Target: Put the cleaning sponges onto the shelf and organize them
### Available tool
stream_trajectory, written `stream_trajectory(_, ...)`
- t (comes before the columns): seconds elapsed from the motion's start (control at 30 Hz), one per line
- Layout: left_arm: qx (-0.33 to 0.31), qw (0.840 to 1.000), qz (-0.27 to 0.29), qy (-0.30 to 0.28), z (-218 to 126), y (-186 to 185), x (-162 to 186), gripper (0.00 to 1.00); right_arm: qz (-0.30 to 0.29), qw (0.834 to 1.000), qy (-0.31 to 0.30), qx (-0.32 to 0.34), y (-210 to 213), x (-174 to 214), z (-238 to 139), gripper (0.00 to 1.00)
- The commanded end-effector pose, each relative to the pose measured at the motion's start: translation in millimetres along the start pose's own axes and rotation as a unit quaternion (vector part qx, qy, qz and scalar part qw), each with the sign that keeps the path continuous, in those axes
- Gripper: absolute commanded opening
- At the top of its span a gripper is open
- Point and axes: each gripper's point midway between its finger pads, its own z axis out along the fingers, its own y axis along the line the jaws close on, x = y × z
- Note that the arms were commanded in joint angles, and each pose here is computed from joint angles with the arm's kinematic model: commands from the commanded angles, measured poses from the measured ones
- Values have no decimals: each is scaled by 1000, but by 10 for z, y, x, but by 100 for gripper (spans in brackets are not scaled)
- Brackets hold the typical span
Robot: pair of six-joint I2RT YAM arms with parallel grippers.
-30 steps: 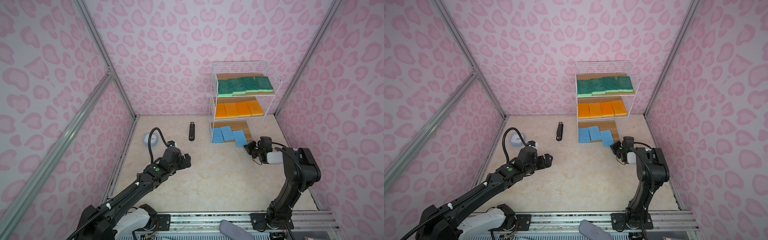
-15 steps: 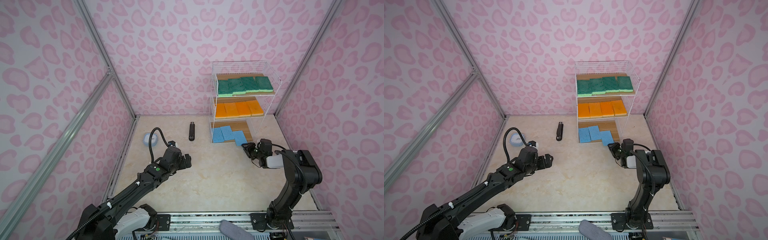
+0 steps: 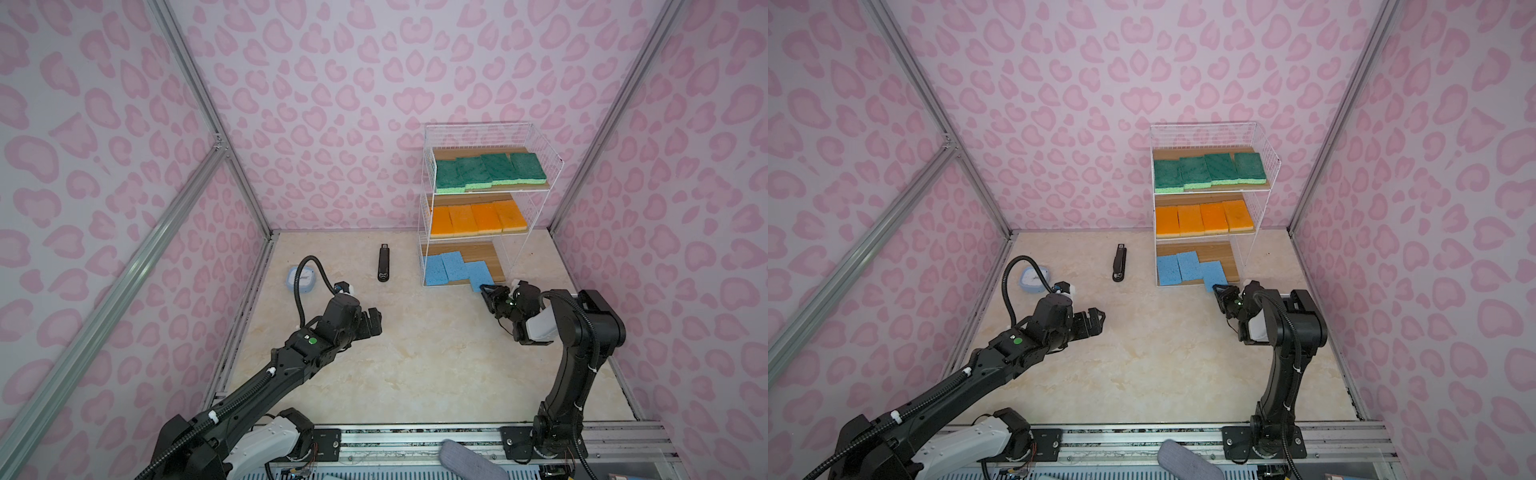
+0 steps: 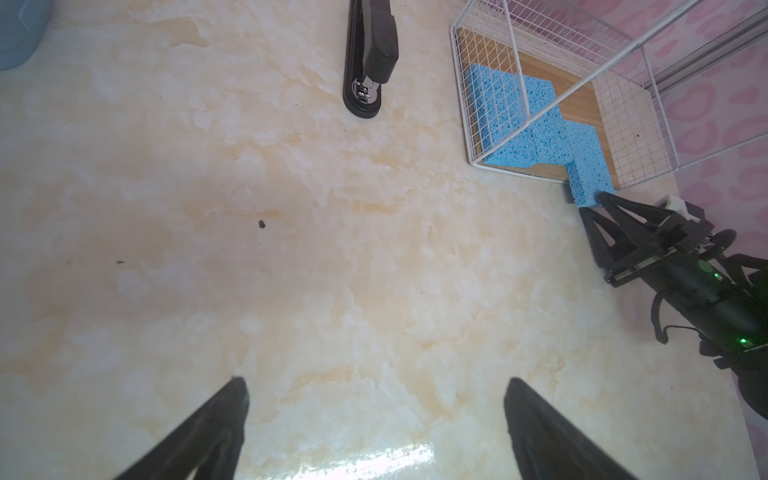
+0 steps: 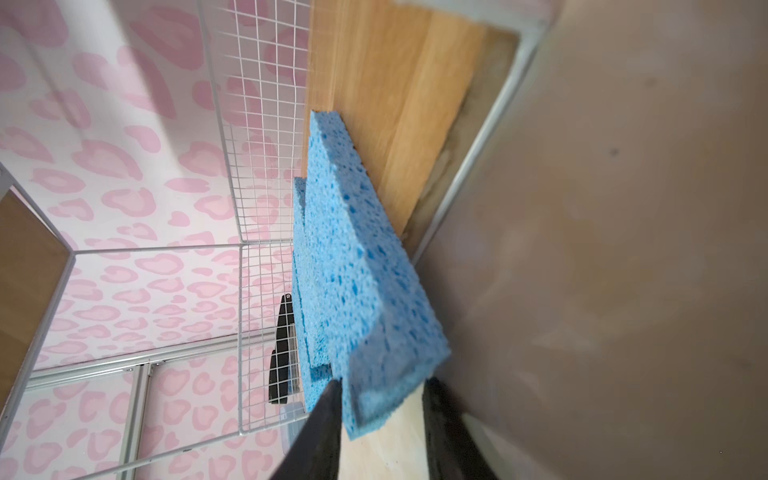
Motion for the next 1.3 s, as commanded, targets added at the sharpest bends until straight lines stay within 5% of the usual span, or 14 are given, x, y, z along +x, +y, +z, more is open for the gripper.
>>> stream_trajectory(0.0, -12, 1000, 3, 0, -28, 59, 13, 97, 6, 1000, -20, -16, 50, -59, -8, 26)
stream_trajectory(0.1, -13, 1000, 3, -1, -29, 68, 10, 97, 9, 999, -30, -16, 36, -76, -48, 15)
stream_trajectory(0.33, -12, 1000, 3, 2, -11, 65, 22, 97, 12, 998, -60, -13, 43, -183, -175, 8)
stream_trajectory(0.9, -15, 1000, 6, 3, -15, 91, 23, 97, -23, 998, -57, -19, 448, -334, 128, 7)
stream_trajectory(1.27, -22, 1000, 10, 4, -29, 125, 13, 97, -51, 998, -36, 26, 330, -338, 417, 7)
